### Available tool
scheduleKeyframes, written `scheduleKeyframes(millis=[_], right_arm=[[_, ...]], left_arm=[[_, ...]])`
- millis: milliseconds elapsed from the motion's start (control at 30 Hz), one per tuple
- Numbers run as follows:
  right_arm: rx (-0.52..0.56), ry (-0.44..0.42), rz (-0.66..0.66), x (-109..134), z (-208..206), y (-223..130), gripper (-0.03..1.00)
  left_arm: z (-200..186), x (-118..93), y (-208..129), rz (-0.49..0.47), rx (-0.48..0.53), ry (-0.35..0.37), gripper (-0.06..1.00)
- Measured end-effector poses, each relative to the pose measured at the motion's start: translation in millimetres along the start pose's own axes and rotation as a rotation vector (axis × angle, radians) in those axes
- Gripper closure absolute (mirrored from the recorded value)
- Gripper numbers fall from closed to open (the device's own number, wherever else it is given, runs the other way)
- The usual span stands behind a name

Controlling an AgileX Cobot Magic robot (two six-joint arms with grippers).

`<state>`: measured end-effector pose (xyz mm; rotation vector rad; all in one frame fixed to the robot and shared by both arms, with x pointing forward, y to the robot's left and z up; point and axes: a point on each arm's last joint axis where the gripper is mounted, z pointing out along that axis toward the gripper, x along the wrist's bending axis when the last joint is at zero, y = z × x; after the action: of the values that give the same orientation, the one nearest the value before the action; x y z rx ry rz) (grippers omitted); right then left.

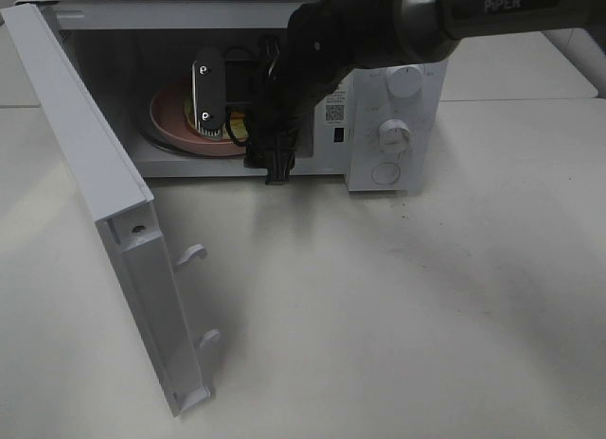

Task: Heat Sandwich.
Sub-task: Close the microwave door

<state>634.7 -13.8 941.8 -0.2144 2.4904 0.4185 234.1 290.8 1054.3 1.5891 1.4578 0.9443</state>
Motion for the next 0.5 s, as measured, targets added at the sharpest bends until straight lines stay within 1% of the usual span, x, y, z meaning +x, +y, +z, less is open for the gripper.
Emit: scheduleKeyframes(millis=[33, 200, 300, 467, 500], right_arm=[[-0.011, -0.014, -0.001, 4.9, -4.4, -2.2, 0.20], [-0.028, -0.037, -0.002, 14.2, -20.5, -6.7, 0.20], [-0.029, -0.032, -0.003, 24.3, -33.1, -11.7, 0.20], [-0.027, -0.025, -0.004, 32.3, -41.5, -15.8, 0.20], [-0.027, -0.025, -0.004, 36.2, -49.0, -17.9, 0.20]], left_arm=[[0.0, 0.0, 0.0, 0.000, 0.000, 0.000, -0.04], [0.0, 0.0, 0.0, 0.000, 0.000, 0.000, -0.04], [0.0, 0.0, 0.0, 0.000, 0.000, 0.000, -0.04], [0.0, 0.0, 0.0, 0.000, 0.000, 0.000, -0.04], [0.0, 0.0, 0.0, 0.000, 0.000, 0.000, -0.04]])
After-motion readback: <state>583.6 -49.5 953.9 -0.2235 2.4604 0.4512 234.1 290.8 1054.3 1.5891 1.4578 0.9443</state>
